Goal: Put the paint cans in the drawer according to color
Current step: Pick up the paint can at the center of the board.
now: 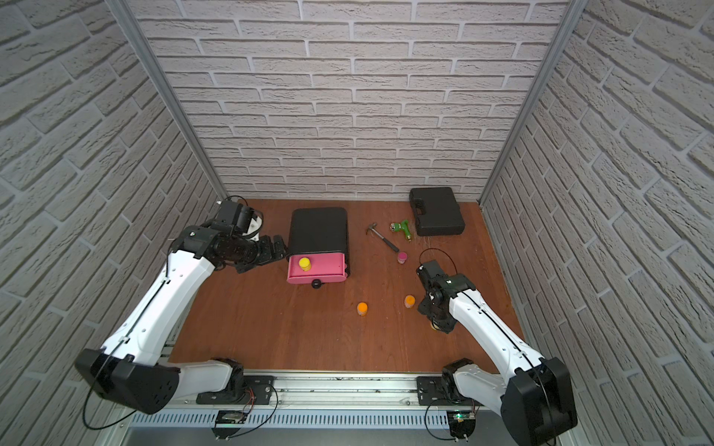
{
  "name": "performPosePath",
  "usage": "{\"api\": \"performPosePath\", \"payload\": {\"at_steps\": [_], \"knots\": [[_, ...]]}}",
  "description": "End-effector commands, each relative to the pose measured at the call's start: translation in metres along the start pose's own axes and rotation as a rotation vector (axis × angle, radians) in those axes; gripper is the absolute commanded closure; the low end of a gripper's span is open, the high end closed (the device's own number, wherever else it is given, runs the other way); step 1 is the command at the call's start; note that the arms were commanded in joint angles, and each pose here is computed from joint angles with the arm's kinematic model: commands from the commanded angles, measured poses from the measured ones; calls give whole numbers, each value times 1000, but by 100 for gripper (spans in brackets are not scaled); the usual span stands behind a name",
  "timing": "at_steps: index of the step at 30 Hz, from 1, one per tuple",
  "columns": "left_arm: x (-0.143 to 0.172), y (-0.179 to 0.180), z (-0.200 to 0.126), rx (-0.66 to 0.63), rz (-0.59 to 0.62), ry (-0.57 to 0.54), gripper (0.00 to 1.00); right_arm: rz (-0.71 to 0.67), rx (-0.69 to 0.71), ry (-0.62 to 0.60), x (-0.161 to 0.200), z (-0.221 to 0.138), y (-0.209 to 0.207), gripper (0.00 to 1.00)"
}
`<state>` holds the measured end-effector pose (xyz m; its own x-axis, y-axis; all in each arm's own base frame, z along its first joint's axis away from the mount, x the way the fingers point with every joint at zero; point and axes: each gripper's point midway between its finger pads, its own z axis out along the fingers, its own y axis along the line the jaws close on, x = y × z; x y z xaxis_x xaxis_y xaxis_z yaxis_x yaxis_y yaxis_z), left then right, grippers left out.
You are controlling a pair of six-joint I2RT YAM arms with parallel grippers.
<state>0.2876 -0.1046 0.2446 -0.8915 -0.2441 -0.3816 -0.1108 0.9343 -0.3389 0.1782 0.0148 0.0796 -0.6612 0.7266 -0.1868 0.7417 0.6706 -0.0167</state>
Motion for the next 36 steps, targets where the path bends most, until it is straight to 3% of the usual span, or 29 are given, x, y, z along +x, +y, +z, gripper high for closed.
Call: {"api": "performPosePath", "payload": {"at_steps": [1,20,23,28,36], "knots": [[0,12,-3,-41,9,-27,1,7,-31,25,-2,12,8,38],[-6,27,-10,-87,-13,-42,1,55,41,51,-2,54,-5,43],[-8,28,-10,-89,-12,-41,2,44,36,49,-2,60,-4,51],[-7,31,-9,-97,-11,-28,1,-19,35,34,-9,45,-3,66],[1,30,-1,9,-61,-9,6,-125,-53,-13,-27,-10,20,71]]}}
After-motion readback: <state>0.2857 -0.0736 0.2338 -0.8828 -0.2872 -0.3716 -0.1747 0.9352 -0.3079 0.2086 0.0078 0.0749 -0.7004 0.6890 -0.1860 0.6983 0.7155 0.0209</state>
